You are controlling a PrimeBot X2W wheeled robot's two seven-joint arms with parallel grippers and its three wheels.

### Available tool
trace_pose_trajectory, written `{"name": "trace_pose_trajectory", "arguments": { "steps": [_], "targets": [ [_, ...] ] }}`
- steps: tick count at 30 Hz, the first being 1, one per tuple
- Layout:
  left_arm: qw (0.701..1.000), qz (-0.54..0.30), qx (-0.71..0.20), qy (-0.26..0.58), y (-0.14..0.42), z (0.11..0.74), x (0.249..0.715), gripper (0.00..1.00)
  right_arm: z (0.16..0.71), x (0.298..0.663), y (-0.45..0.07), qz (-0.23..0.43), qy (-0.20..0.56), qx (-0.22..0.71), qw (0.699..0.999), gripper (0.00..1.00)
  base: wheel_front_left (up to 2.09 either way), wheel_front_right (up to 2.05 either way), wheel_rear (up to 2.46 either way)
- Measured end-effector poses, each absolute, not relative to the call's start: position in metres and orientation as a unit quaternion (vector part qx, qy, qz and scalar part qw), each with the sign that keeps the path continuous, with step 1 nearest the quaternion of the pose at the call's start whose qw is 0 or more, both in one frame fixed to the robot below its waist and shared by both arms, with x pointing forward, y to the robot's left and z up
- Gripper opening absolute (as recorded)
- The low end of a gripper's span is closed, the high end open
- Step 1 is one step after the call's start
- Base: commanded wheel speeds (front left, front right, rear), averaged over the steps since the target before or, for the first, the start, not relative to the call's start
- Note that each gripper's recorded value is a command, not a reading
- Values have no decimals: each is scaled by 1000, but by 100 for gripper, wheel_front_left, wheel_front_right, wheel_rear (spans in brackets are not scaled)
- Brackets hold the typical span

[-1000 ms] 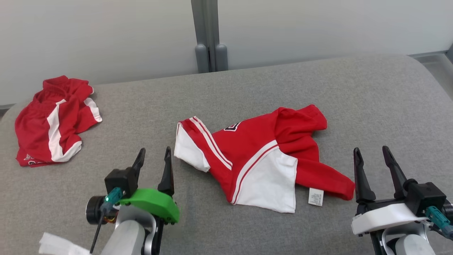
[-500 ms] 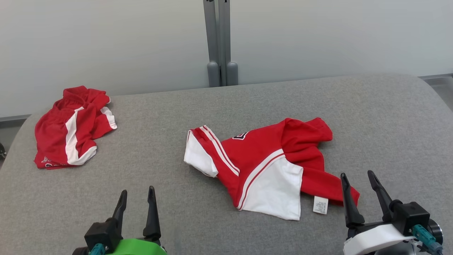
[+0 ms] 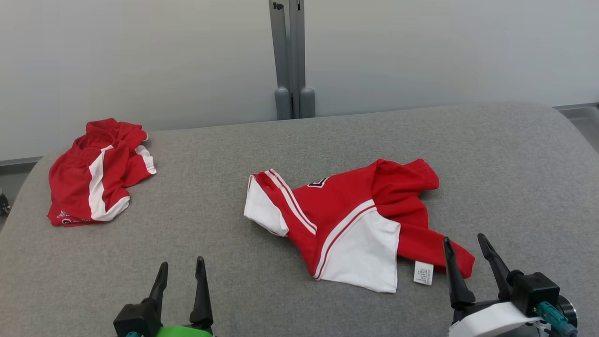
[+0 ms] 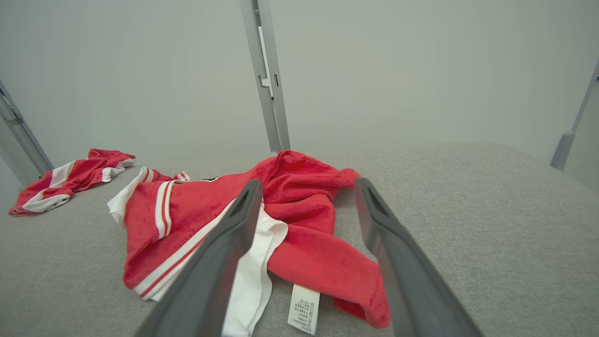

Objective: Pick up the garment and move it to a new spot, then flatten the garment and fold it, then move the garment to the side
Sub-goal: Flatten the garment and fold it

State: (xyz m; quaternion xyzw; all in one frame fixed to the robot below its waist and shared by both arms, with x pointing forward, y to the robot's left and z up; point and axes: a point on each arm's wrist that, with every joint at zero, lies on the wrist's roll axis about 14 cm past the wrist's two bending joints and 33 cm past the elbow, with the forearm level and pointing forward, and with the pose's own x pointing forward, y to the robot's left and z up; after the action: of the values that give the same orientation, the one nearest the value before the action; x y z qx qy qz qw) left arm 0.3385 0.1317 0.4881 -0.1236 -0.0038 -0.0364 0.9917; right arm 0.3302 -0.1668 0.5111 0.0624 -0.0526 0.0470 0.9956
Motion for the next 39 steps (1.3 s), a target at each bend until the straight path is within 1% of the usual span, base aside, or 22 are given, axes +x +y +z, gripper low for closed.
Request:
{"name": "trace_pose_trajectory", "arguments": {
  "steps": [11,15,19,27,36,37,38,39],
  "targets": [
    [992,-34,-123,6,132,482,337,100,506,332,-165,50,-43,63,996,100,0,0,0],
    [992,-32,-123,9,133,480,337,100,496,331,-161,55,-28,64,996,100,0,0,0],
    [992,-30,-123,13,134,477,336,100,466,327,-149,70,22,67,995,100,0,0,0],
    [992,-17,-122,25,140,469,334,100,415,333,-106,134,117,66,982,100,0,0,0],
    [992,16,-122,33,159,462,329,100,375,348,-93,157,200,41,966,100,0,0,0],
    [992,20,-122,34,162,461,328,100,373,350,-91,162,205,37,965,87,0,0,0],
    [992,23,-122,35,164,460,327,100,373,352,-88,165,206,36,964,71,0,0,0],
    [991,27,-122,36,166,459,326,100,372,354,-84,171,208,35,963,47,0,0,0]
  ]
}}
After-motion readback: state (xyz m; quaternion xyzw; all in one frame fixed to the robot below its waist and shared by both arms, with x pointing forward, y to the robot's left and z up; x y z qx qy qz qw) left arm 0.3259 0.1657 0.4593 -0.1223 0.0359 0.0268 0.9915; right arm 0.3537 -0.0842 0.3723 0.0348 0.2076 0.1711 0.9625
